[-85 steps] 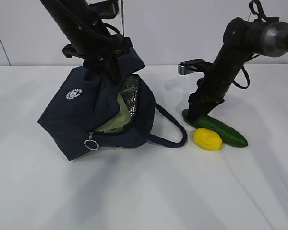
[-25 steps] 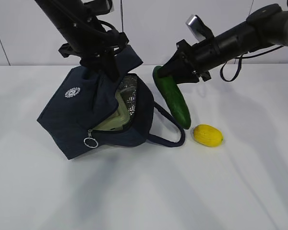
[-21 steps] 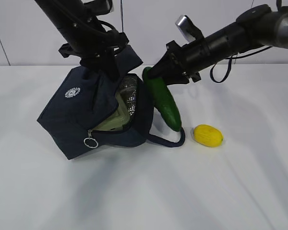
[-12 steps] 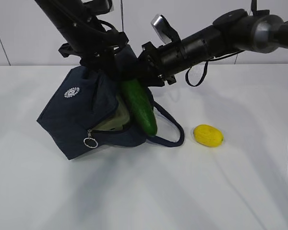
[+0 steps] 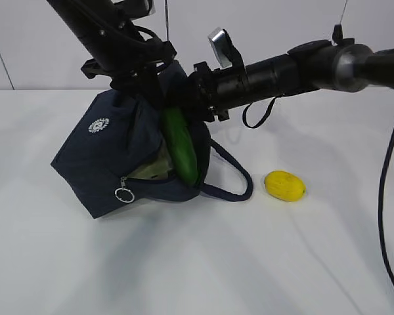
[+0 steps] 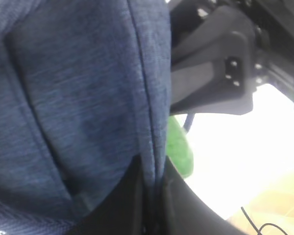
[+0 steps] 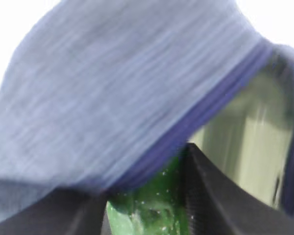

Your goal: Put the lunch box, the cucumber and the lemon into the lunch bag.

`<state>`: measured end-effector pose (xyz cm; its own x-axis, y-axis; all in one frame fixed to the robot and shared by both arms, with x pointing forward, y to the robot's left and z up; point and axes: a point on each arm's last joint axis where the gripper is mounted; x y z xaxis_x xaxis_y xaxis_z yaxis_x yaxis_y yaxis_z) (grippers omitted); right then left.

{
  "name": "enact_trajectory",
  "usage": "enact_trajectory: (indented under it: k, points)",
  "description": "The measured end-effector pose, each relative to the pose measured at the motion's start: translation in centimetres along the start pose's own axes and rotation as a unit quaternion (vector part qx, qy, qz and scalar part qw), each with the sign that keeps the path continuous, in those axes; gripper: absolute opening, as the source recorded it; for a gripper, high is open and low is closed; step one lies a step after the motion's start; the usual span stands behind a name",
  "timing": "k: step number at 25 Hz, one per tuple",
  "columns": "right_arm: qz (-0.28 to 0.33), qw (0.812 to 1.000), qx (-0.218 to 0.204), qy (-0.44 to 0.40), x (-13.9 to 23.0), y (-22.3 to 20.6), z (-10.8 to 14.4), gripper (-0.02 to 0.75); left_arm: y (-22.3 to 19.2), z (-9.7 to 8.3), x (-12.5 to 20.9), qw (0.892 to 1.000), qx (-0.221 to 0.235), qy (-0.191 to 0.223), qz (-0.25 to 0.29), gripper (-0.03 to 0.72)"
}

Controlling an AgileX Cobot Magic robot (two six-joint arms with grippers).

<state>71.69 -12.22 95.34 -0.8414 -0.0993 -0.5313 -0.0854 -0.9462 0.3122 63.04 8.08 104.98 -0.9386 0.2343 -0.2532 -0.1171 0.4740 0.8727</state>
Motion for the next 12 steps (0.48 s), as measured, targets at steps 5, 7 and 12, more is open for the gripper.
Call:
enact_trajectory:
  k: [5, 7, 12]
  points:
    - [-0.04, 0.999, -0.032, -0.008, 0.2, -0.7, -1.4, 0.328, 0.0, 0.0, 0.0, 1.0, 0.001, 0.0, -0.001, 0.002]
    - [-0.055, 0.998, -0.037, -0.008, 0.2, -0.9, -1.8, 0.327, 0.0, 0.0, 0.0, 1.0, 0.001, 0.0, -0.001, 0.002]
    - [-0.098, 0.994, -0.053, -0.009, -0.1, -1.1, -2.5, 0.327, 0.0, 0.0, -0.1, 1.0, 0.001, -0.001, -0.004, 0.002]
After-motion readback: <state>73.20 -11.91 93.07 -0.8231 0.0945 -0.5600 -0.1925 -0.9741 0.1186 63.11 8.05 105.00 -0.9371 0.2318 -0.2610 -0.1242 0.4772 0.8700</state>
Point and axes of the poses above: a point on each arm's last joint axis where the gripper is mounted, y pointing back along that axis away from the gripper, z along the wrist's bending axis when the last joint is at zero, x = y × z, and after that the axes turned 5 degrees about y, right-handed
